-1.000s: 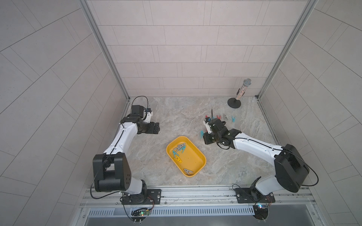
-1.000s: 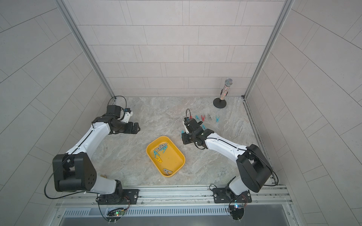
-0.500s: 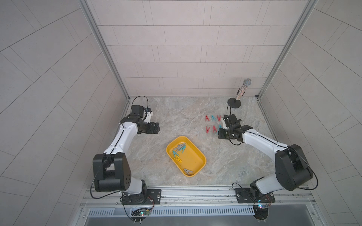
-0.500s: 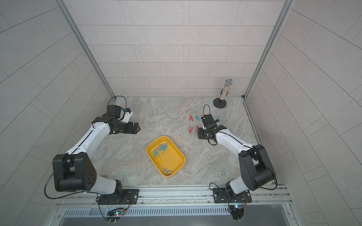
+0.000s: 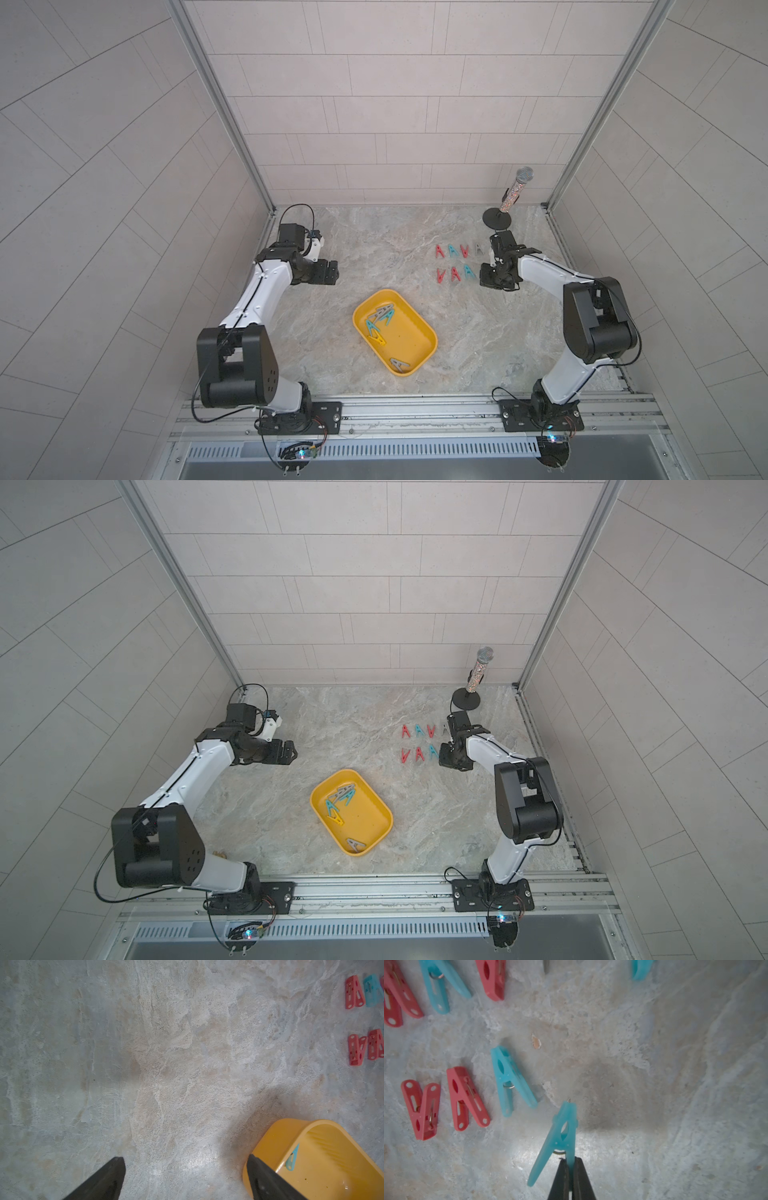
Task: Take the clothespins out of the storage box
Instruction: Place the clothespin at the center of the board.
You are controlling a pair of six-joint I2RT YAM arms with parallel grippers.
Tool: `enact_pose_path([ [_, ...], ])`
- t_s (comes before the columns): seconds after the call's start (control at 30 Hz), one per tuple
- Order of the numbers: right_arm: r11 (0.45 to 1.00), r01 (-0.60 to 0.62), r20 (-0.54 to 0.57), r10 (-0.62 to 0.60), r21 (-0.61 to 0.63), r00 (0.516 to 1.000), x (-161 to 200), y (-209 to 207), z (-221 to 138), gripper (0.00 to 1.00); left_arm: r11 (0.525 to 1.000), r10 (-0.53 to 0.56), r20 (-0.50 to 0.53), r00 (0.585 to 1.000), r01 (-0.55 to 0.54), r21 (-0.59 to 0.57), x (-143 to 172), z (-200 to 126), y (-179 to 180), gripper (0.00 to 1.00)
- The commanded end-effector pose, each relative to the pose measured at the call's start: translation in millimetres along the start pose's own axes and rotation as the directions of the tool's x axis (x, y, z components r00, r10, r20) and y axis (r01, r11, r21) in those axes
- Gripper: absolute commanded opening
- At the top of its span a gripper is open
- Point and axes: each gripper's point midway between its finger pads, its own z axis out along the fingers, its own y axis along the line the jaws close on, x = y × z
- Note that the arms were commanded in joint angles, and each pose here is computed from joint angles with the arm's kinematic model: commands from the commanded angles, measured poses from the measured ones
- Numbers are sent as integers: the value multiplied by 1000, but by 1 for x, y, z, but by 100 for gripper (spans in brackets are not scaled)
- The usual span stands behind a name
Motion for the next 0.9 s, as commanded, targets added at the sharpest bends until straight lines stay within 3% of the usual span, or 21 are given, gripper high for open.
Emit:
enact_pose_path([
  [0.0,999,18,-36,-16,47,999,-2,-10,3,0,1000,4,0,1000,-4,-10,2,-5,2,99],
  [0.4,989,85,-79,-75,119,994,-21,-15,21,0,1000,6,9,1000,-6,-13,2,-8,2,99],
  [0.87,983,141,-109,-129,115,986,-21,-10,37,5,1000,5,12,1000,-5,-6,1,-9,0,99],
])
